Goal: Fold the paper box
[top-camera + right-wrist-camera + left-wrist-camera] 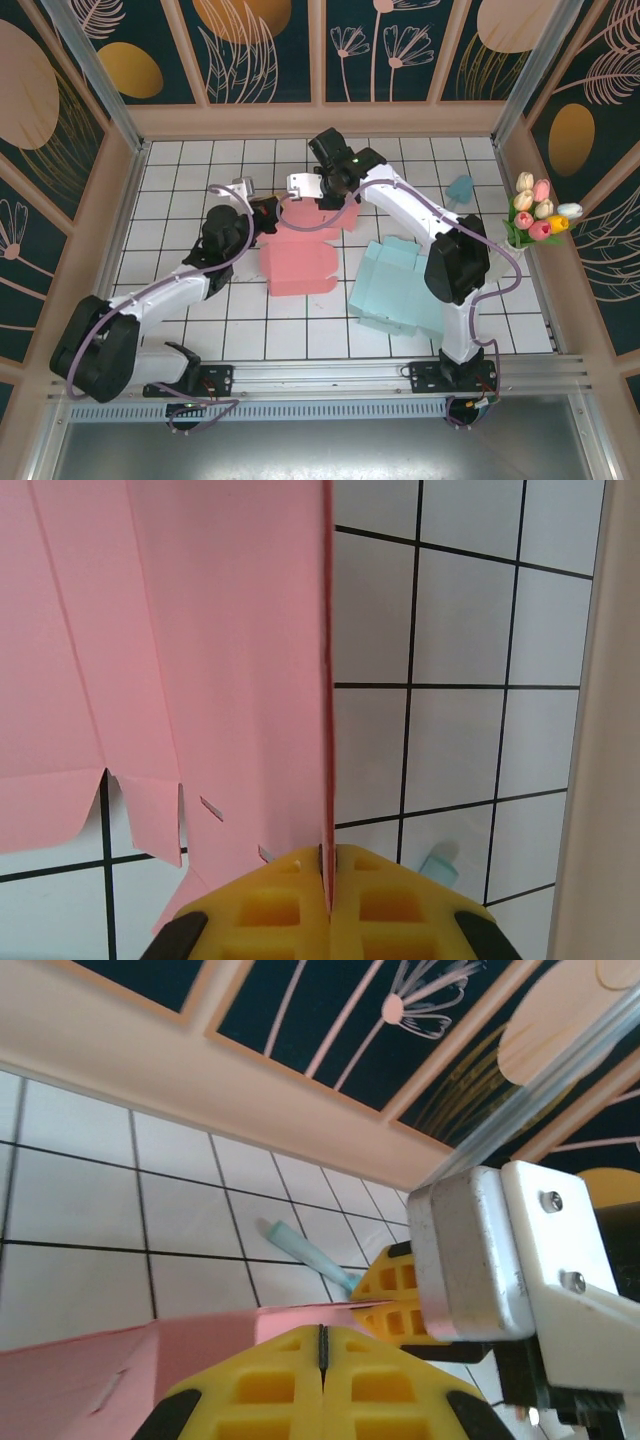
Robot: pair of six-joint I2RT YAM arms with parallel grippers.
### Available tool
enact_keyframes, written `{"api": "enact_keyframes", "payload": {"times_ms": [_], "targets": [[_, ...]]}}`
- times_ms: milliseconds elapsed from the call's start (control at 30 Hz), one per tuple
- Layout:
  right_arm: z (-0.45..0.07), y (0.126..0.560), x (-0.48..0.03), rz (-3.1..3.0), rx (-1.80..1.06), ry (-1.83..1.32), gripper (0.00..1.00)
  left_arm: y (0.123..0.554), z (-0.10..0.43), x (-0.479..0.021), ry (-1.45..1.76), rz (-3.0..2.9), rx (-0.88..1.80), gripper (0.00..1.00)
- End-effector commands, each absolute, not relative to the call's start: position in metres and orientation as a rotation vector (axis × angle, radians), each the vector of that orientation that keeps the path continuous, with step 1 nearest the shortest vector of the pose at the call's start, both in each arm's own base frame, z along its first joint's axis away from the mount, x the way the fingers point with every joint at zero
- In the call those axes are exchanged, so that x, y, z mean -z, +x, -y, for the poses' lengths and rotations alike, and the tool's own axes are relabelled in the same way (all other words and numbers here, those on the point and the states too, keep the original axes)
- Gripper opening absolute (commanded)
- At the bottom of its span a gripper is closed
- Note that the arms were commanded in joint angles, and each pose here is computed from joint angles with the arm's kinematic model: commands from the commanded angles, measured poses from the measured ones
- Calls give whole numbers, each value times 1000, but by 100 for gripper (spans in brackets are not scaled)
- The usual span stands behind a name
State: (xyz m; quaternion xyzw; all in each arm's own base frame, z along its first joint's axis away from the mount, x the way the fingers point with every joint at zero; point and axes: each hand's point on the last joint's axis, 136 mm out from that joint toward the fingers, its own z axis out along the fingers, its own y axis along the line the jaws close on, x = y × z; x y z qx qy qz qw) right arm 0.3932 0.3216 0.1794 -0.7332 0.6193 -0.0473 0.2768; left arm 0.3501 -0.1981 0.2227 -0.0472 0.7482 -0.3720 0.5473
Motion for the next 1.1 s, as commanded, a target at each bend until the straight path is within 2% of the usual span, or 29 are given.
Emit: {"api": "enact_keyframes", "payload": {"times_ms": [0,467,800,1067], "targets": [[-319,393,-197,-1655,131,-1922,0,341,176,-208,-165,-1771,789,1],[-319,392,-202,-1642,132,-1912,0,341,116,-141,-381,-1868,586,0],[-321,387,-203,-1627,109,-1921,0,349,99,-114,-438,-1902,503,0],[-324,381,-205,-1589,81,-1943,0,359,99,-103,-452,-1921,535,0]]}}
